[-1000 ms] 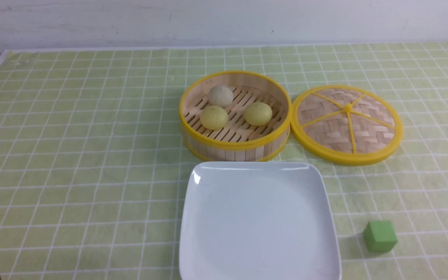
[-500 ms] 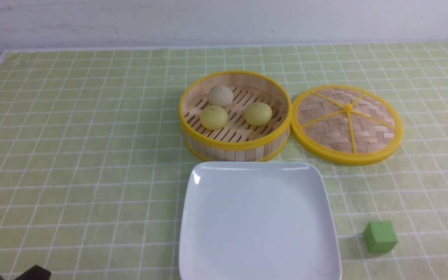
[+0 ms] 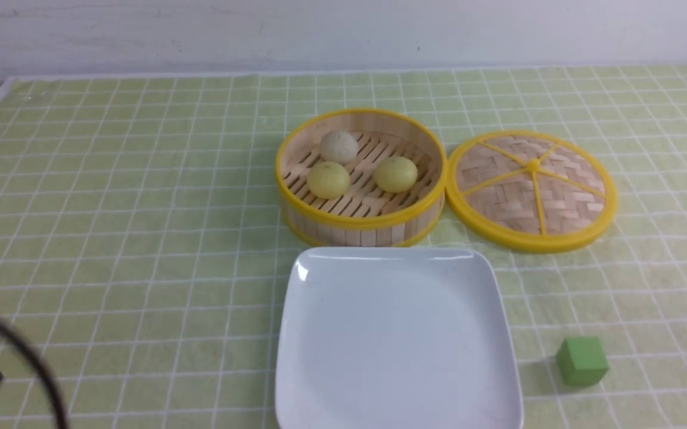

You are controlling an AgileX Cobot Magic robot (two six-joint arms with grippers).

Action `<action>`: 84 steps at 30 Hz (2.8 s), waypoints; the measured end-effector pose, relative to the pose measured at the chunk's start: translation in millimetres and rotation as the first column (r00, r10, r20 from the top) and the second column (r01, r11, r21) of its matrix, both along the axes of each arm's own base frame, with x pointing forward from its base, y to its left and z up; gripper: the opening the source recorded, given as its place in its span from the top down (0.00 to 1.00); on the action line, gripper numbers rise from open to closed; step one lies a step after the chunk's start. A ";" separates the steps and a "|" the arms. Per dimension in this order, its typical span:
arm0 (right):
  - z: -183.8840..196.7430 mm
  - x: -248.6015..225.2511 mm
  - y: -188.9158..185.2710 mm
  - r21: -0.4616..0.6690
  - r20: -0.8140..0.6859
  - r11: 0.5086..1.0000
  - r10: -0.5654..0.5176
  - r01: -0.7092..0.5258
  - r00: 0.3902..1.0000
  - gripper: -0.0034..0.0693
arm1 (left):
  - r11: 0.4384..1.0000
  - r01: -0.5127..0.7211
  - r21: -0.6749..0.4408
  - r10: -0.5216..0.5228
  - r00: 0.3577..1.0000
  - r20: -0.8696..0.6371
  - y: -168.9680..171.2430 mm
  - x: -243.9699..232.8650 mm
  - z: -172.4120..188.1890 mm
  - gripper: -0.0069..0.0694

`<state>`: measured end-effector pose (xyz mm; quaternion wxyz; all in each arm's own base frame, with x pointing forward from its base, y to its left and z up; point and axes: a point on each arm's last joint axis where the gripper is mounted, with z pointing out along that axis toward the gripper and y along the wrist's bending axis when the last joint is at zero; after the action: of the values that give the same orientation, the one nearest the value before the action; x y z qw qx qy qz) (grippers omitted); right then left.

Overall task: Put the steamed buns into the plate on the green tablecloth.
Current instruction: 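Reach toward a bun in the bamboo steamer with the right gripper, then move the steamed bun from the bamboo steamer onto the white plate with the right gripper, then reach into the bamboo steamer and grasp a bun with the left gripper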

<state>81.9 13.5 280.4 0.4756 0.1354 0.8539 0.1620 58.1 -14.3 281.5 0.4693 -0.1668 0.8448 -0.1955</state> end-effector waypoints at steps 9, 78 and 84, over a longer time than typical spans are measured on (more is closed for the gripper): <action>-5.5 84.3 21.6 0.089 -0.469 0.948 0.310 -0.305 0.827 0.94 | 0.984 0.170 0.056 -0.116 0.845 -0.521 -10.3 64.9 -28.0 0.91; -54.2 229.7 183.8 -0.018 -0.612 0.714 0.546 -0.700 0.572 0.28 | 0.985 0.173 -0.018 -0.168 0.917 -0.362 -21.7 121.2 -28.3 0.60; 36.1 202.9 135.8 -0.093 -0.611 0.699 0.523 -0.709 0.595 0.58 | 0.989 0.147 -0.019 -0.145 0.938 -0.315 -21.0 127.0 -24.6 0.61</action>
<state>284.8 149.2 316.6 0.1423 -0.2140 0.9577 0.1296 185.1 -35.3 256.9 0.3128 -0.1317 0.9194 -0.1987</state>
